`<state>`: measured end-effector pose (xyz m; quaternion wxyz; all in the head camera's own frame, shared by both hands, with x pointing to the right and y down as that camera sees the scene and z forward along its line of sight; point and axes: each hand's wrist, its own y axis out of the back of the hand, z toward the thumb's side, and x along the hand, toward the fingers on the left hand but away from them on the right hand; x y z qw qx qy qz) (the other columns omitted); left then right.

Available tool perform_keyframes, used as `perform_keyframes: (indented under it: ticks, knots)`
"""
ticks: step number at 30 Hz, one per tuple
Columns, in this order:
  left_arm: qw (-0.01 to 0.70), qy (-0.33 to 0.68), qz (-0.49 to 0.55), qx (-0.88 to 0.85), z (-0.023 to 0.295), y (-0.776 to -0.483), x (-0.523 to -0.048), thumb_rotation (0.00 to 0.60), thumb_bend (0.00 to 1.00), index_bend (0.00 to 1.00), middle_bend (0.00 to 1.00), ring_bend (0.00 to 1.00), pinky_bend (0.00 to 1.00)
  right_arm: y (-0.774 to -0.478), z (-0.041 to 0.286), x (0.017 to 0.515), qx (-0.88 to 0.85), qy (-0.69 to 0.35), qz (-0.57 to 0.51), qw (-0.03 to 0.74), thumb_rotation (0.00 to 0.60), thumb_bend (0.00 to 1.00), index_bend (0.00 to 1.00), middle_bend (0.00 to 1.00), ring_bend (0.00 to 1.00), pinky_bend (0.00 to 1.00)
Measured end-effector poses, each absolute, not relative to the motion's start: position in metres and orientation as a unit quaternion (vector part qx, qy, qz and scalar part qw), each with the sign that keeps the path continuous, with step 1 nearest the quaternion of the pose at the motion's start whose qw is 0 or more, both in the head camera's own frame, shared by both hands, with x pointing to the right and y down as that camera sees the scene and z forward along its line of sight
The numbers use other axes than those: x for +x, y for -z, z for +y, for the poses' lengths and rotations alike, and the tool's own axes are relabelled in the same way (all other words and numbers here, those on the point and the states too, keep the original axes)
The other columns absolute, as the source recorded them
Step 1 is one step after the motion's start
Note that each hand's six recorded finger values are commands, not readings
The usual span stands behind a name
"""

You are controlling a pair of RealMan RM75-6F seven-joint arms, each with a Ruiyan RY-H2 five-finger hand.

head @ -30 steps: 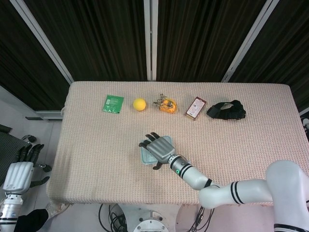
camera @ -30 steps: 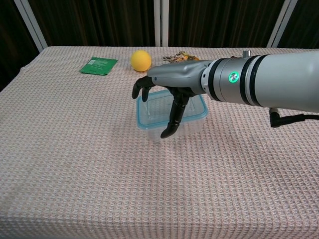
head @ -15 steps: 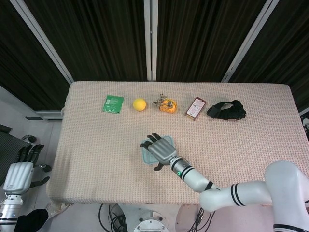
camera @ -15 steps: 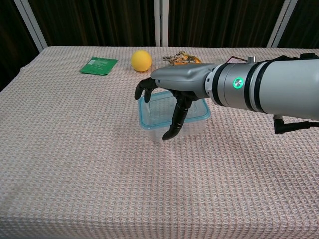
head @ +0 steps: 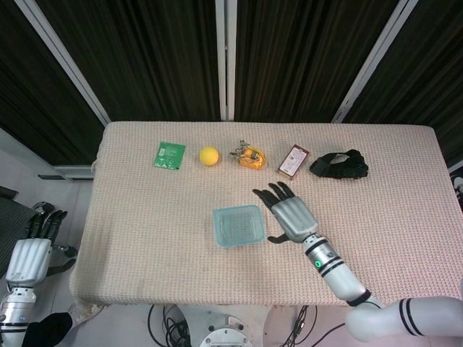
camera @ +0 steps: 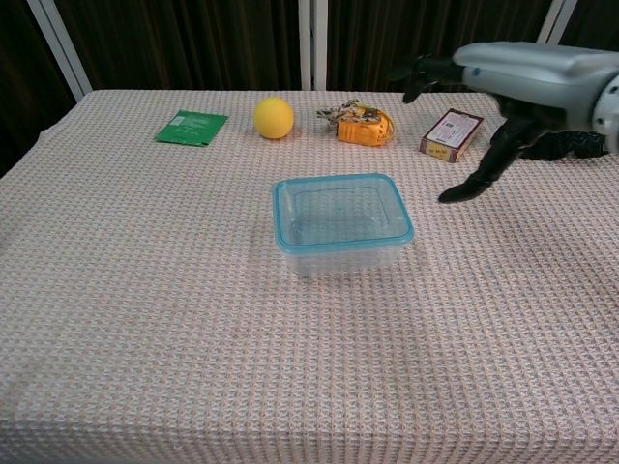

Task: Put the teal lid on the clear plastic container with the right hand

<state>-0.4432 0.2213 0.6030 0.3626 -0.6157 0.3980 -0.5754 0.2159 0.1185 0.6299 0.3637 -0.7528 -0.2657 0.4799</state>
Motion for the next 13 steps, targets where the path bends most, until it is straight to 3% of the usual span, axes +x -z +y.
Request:
perform_keyframes:
  ticks: [5,13]
  knots:
    - [0.385,0.566,0.400,-0.609,0.212,-0.598,-0.436,0.600,0.00,0.08,0.06,0.00,0.02,-0.606,0.134,0.291,-0.705,-0.508,-0.337,0.362,0.600,0.00,0.00,0.00,0.00,0.00]
    - [0.411,0.557,0.401,-0.600,0.203,-0.587,-0.424,0.600,0.00,0.08,0.06,0.00,0.02,-0.574,0.181,0.383,-0.653,-0.537,-0.413,0.339,0.600,0.00,0.00,0.00,0.00,0.00]
